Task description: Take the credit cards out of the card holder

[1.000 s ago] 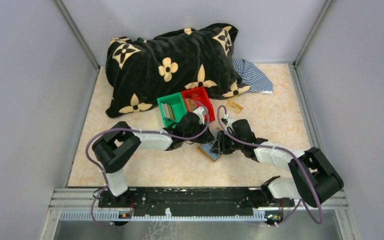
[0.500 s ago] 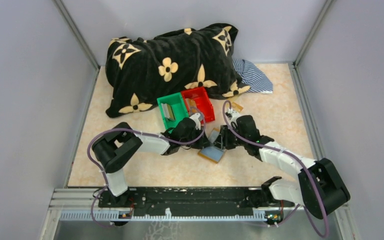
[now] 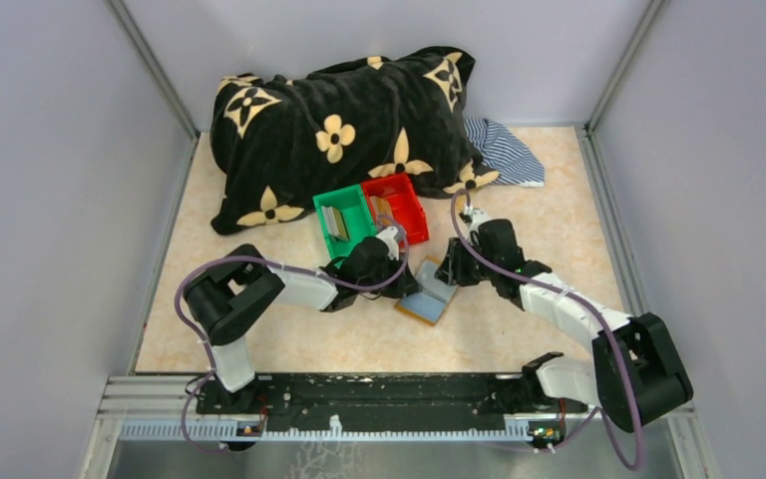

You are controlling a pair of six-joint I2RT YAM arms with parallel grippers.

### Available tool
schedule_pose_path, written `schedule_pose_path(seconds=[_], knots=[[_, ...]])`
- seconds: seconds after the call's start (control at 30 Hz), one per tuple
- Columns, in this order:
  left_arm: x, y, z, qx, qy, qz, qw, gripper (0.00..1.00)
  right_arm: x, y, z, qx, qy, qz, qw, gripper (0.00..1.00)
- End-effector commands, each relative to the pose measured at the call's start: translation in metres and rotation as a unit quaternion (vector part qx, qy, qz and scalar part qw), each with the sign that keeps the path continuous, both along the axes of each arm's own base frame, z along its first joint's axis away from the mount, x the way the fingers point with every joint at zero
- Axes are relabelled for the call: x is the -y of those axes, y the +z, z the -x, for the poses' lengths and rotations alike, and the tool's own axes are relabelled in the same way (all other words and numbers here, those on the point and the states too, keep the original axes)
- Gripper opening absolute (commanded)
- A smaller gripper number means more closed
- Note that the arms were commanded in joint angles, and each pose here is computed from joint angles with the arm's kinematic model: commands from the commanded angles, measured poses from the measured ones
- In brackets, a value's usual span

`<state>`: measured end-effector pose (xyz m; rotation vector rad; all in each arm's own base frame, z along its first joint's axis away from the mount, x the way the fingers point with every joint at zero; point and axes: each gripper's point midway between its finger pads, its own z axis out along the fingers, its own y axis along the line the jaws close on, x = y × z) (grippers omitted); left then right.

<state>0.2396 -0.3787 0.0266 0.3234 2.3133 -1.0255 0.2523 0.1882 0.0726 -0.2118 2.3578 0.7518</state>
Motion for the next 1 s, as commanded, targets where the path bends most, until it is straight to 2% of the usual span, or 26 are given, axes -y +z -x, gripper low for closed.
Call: schedule_pose_path(seconds=[0.0,0.37,0.6,0.8,0.97], knots=[[-0.025,-0.042,0.021,-0.051,-0.003,-0.059,0.997,0.23,0.008,0.016,-0.022,0.034,-0.016,0.009,0.999,0.36],[-0.027,-0.044,0.025,-0.054,-0.003,-0.06,0.997,0.23,0.017,-0.003,-0.024,0.02,-0.022,0.032,0.999,0.37],[-0.028,-0.044,0.023,-0.051,0.0,-0.061,0.997,0.23,0.009,-0.012,-0.013,0.007,0.001,0.011,1.0,0.36],[-0.03,-0.045,0.025,-0.055,0.0,-0.063,0.997,0.23,0.031,-0.022,-0.019,-0.004,-0.06,0.032,0.998,0.35],[-0.033,-0.047,0.026,-0.056,0.001,-0.067,0.996,0.23,0.034,-0.027,-0.021,-0.016,-0.068,0.033,0.997,0.35]])
